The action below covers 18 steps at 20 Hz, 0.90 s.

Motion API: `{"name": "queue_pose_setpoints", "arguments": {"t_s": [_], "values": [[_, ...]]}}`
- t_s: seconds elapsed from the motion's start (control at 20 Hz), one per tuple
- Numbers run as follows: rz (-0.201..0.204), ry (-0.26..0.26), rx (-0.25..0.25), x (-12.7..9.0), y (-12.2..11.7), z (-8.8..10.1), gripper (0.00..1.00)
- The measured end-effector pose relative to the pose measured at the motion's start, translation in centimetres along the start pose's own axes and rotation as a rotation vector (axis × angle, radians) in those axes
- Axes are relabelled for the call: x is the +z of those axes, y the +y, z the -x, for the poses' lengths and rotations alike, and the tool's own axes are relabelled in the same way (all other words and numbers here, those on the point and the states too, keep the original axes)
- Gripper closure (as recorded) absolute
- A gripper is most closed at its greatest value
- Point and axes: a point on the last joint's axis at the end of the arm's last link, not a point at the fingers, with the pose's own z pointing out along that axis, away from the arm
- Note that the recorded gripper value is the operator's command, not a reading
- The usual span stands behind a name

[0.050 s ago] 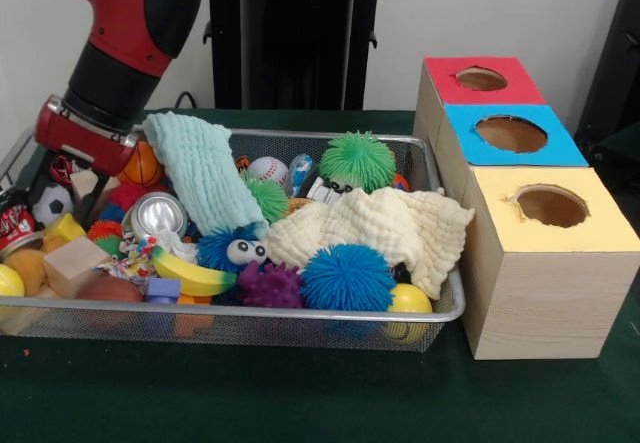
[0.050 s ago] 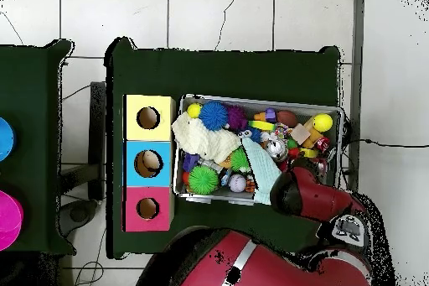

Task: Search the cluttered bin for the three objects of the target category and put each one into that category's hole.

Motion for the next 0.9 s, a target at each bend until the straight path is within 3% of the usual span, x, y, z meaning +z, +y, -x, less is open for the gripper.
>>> {"name": "queue_pose_setpoints", "arguments": {"t_s": [0.55,0.9], "values": [[0.004,-0.032,0.008,-0.28,-0.19,0.95,0.0],[0.013,-0.101,-0.002,0.32,0.16,1.03,0.0]]}}
